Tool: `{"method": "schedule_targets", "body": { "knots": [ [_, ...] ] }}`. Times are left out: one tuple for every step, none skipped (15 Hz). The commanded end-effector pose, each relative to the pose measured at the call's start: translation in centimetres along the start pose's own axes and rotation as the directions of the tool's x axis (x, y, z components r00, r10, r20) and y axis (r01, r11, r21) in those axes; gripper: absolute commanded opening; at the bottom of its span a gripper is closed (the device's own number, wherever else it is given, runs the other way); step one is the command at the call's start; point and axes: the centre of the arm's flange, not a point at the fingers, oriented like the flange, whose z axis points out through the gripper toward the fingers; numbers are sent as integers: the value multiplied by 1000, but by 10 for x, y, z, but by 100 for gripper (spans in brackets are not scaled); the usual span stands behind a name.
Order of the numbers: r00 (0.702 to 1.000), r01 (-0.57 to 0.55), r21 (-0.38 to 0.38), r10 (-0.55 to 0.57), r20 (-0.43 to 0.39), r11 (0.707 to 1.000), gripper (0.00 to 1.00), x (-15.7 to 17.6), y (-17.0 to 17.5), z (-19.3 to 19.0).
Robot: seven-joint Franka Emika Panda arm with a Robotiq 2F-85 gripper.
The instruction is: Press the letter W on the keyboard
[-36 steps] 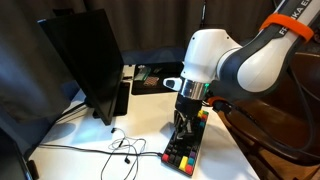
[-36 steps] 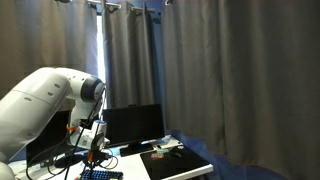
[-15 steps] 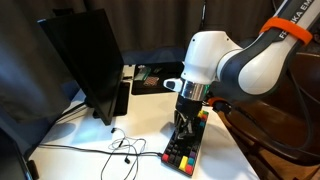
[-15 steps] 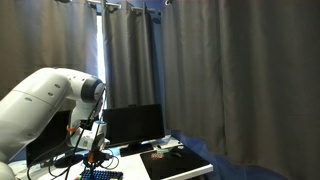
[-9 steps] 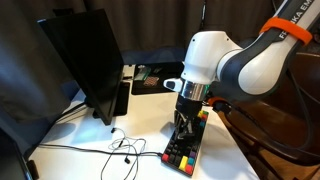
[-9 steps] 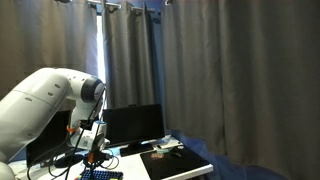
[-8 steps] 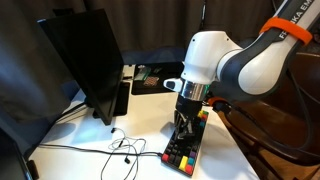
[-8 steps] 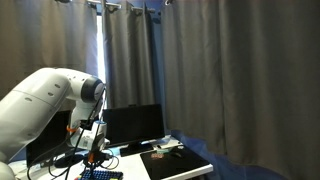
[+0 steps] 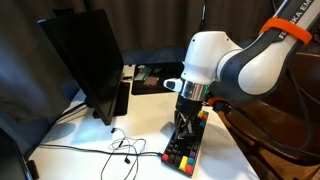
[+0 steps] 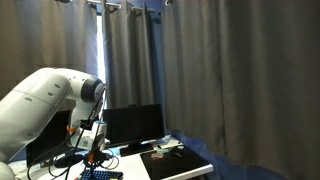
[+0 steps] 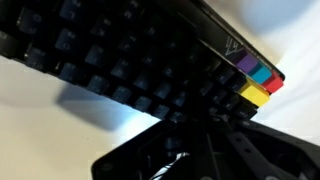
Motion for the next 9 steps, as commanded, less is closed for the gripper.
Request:
{"method": "schedule_targets", "body": {
  "knots": [
    [1000,-1,-6,1,23,1000,0,-8,3,9],
    [1000,-1,-5,1,28,1000,0,-9,3,9],
    [1000,-1,-3,1,30,1000,0,-9,3,9],
    [999,-3,0,3,34,1000,0,-10,3,9],
    [999,-5,-1,5,36,1000,0,-11,3,9],
    [999,-6,0,6,37,1000,0,-11,3,9],
    [999,-7,3,6,31,1000,0,-10,3,9],
    [1000,-6,3,6,24,1000,0,-9,2,7],
    [1000,-4,4,4,13,1000,0,-6,1,3]
  ]
}}
